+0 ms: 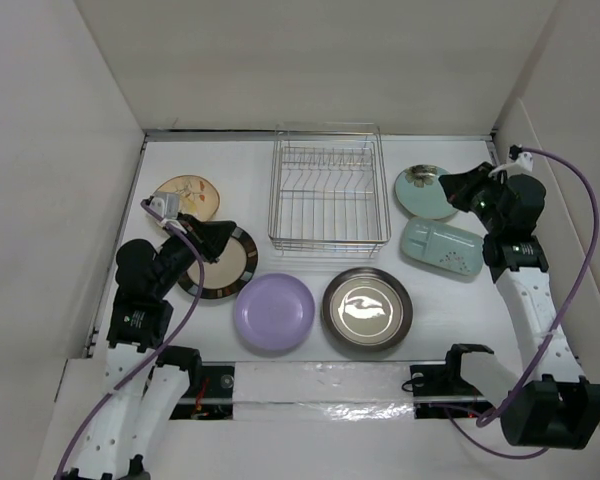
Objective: Load the plates into the dish rack
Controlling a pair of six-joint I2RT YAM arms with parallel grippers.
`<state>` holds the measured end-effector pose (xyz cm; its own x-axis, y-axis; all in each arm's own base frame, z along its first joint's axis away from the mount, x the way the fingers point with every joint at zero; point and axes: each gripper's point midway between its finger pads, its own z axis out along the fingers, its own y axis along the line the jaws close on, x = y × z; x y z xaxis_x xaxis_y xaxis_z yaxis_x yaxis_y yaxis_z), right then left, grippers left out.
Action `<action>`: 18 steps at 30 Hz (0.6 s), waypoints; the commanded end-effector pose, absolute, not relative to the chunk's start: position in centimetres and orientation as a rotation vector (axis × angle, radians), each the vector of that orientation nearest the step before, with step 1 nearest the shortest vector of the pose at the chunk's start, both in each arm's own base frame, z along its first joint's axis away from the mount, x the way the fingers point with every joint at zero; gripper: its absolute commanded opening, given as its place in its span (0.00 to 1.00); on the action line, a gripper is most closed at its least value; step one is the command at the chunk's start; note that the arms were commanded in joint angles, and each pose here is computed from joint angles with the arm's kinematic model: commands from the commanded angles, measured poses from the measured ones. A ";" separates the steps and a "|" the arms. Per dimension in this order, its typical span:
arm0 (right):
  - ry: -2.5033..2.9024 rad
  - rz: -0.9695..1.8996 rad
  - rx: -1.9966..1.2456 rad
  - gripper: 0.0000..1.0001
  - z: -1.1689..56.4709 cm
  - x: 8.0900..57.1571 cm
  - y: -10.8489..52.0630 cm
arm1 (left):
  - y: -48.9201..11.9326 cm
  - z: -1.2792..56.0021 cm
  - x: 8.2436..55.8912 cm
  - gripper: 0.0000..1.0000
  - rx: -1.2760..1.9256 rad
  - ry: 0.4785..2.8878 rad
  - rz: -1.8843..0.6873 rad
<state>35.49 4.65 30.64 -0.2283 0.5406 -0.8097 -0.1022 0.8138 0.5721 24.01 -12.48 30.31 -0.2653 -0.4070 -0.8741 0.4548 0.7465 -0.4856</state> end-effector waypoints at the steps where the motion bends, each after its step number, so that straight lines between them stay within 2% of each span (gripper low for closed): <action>1: 1.580 0.597 0.396 0.00 33.6 37.0 2.9 | -13.9 33.3 23.2 0.00 0.131 1.570 -0.902; 5: 1.557 0.677 0.498 0.02 32.2 39.6 0.8 | -14.1 34.5 23.1 0.00 0.134 1.553 -0.890; 8: 1.548 0.746 0.578 0.24 30.2 41.6 -0.2 | -14.8 33.3 23.5 0.00 0.151 1.602 -0.910; 9: 1.537 0.681 0.619 0.38 30.1 42.4 -1.8 | -15.2 33.0 23.5 0.11 0.164 1.616 -0.916; 12: 1.589 0.580 0.765 0.47 25.8 44.1 -6.3 | -16.4 32.7 23.5 0.23 0.216 1.638 -0.930; 18: 1.645 0.543 1.001 0.50 15.7 45.4 -11.3 | -16.8 32.3 22.8 0.31 0.241 1.629 -0.918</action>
<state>44.36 -9.47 17.37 -0.1199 0.8153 -0.5665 0.3181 0.5720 0.7561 23.43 -16.85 29.93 -0.3755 -0.3128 -0.8725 0.5616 0.6721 -0.4826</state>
